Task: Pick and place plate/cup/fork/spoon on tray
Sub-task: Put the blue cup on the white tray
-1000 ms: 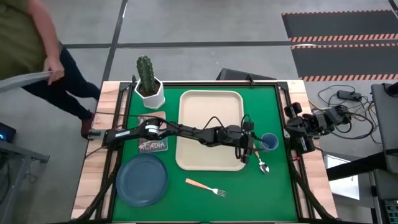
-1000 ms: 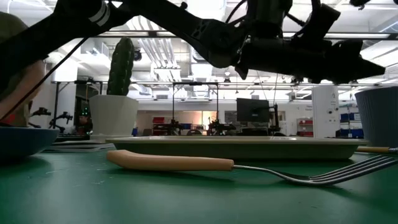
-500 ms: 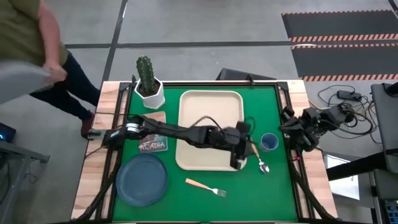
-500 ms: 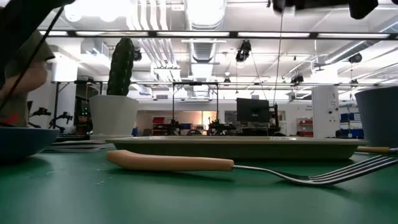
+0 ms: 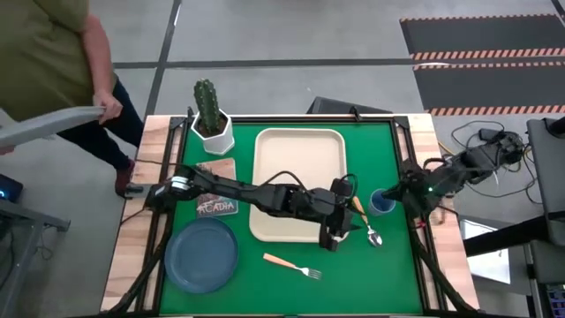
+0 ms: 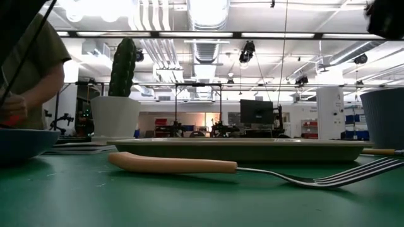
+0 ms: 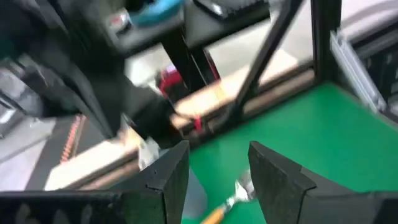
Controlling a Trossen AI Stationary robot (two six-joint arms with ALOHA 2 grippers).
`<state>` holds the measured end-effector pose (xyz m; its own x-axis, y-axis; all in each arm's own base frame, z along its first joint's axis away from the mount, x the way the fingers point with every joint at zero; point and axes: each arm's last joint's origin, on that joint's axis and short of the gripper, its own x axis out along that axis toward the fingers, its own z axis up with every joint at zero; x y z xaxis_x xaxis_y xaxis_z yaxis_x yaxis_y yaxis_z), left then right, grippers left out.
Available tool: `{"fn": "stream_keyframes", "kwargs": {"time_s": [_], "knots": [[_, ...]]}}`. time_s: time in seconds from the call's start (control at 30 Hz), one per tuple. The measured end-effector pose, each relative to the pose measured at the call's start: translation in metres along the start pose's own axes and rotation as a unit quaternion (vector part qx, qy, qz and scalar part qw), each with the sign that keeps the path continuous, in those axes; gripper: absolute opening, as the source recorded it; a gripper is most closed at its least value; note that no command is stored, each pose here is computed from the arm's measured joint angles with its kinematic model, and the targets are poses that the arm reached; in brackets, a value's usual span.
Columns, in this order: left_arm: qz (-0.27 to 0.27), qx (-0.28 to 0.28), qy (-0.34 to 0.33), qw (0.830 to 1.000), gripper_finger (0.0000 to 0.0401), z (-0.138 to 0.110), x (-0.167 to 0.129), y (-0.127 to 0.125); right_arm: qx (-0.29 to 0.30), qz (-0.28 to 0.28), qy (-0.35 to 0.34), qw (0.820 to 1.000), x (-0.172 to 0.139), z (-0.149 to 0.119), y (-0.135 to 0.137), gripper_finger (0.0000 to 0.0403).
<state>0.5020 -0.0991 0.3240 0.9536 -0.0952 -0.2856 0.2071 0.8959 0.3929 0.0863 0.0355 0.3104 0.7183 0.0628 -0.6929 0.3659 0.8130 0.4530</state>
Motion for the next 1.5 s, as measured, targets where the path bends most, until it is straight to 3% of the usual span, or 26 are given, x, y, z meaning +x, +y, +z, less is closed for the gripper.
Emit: {"fn": "stream_keyframes", "kwargs": {"time_s": [0.07,0.17,0.23,0.5,0.7,1.0,1.17,1.5], "knots": [[0.004,-0.013,-0.003,1.000,0.0146,0.001,-0.001,0.000,0.007,-0.087,0.074,0.993,0.007,-0.003,0.000,0.0009],[0.001,-0.037,0.017,0.999,0.0146,-0.010,0.003,-0.004,0.006,-0.207,0.153,0.966,0.021,-0.010,-0.001,0.0009],[0.000,-0.047,0.028,0.998,0.0146,-0.020,0.007,-0.007,-0.002,-0.238,0.172,0.956,0.031,-0.013,-0.001,0.0009],[0.001,-0.049,0.024,0.998,0.0146,-0.034,0.012,-0.013,-0.018,-0.213,0.176,0.961,0.060,-0.030,-0.009,0.0008],[0.017,-0.053,-0.022,0.998,0.0146,-0.037,0.015,-0.015,-0.022,-0.203,0.154,0.967,0.077,-0.039,-0.016,0.0009],[0.050,-0.062,-0.059,0.995,0.0146,-0.070,0.024,-0.007,-0.040,-0.173,0.100,0.979,0.084,-0.035,-0.011,0.0009],[0.063,-0.066,-0.069,0.993,0.0146,-0.091,0.031,-0.007,-0.045,-0.183,0.100,0.977,0.082,-0.035,-0.012,0.0009],[0.060,-0.091,-0.068,0.992,0.0146,-0.092,0.031,-0.008,-0.050,-0.237,0.132,0.961,0.074,-0.040,-0.022,0.0009]]}}
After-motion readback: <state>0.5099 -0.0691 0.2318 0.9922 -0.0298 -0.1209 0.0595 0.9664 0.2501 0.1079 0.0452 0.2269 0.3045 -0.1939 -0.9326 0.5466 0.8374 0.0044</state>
